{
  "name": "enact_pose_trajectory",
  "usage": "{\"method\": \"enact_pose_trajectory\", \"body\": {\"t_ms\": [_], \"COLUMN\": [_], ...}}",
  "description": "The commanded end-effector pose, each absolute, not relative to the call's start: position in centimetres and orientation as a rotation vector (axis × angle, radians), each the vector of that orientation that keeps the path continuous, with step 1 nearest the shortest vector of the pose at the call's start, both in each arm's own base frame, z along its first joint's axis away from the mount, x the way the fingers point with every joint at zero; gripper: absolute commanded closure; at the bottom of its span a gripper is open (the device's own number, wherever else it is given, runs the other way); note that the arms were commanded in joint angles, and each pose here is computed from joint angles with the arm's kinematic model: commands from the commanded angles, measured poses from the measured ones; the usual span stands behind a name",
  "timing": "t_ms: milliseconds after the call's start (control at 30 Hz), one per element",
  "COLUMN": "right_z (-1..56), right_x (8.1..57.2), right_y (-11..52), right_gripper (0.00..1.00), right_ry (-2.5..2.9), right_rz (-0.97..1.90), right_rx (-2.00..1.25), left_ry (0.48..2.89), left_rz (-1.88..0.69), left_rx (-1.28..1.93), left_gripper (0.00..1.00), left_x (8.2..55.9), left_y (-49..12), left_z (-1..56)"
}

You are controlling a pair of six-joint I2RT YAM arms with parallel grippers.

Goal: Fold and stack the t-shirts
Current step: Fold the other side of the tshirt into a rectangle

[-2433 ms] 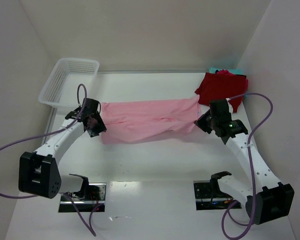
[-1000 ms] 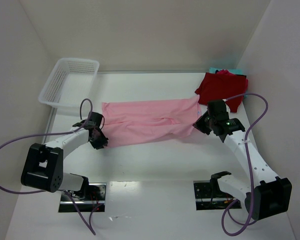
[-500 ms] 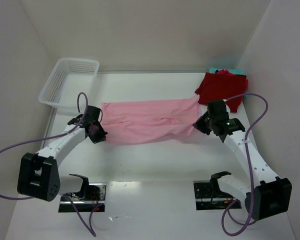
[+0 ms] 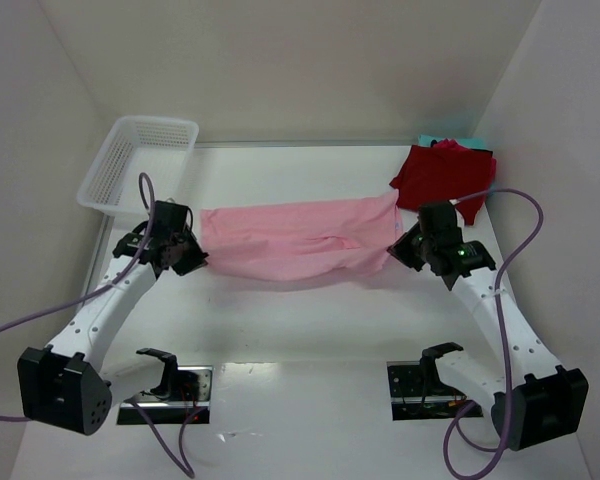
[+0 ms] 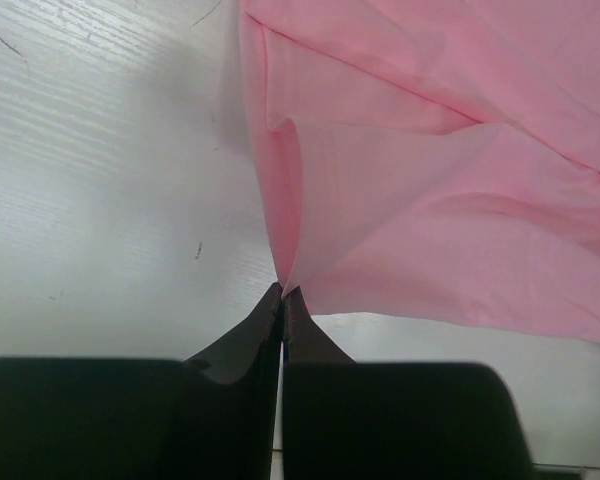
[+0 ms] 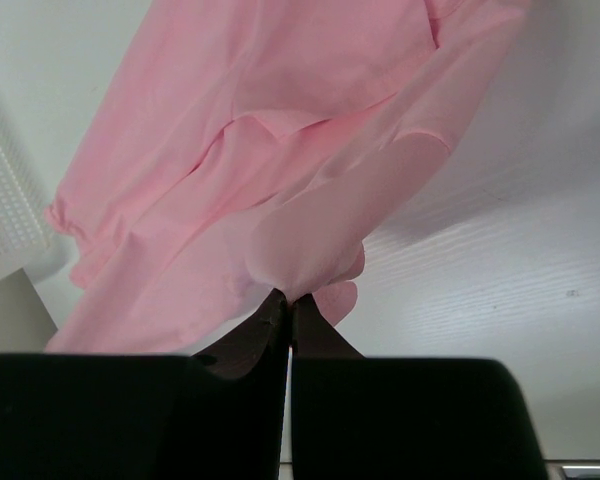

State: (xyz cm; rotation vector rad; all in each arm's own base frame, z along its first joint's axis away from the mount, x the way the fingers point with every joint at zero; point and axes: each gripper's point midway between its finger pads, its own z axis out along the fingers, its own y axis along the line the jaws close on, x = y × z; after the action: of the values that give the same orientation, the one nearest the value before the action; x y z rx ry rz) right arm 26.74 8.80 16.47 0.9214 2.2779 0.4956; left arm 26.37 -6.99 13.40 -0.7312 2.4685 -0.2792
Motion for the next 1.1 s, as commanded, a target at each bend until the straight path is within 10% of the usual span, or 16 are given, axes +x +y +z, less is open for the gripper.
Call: {"method": "enact_pose_trajectory", "body": {"t_ms": [0, 467, 1067], "right_z": [18.0, 20.6, 20.6], "right_x": [26.1, 24.8, 37.1], "right_y": [8.3, 8.7, 8.0], "right_gripper": [1.0, 1.0, 1.0], "right_ry": [2.227, 2.173, 2.022], "right_rz": [0.511, 0.602, 0.576], "right_rx": [0.935, 0.867, 0.837], "left_ry": [2.424, 2.51, 2.553], "left_rz": [-0.301, -0.385, -0.295], "left_rx": [-0.677, -0.679, -0.884], "left_gripper": [1.0, 1.0, 1.0], "left_x": [25.5, 23.3, 28.6], "left_y": [-6.8, -8.1, -6.4], "left_z": [16.4, 15.1, 11.4]}}
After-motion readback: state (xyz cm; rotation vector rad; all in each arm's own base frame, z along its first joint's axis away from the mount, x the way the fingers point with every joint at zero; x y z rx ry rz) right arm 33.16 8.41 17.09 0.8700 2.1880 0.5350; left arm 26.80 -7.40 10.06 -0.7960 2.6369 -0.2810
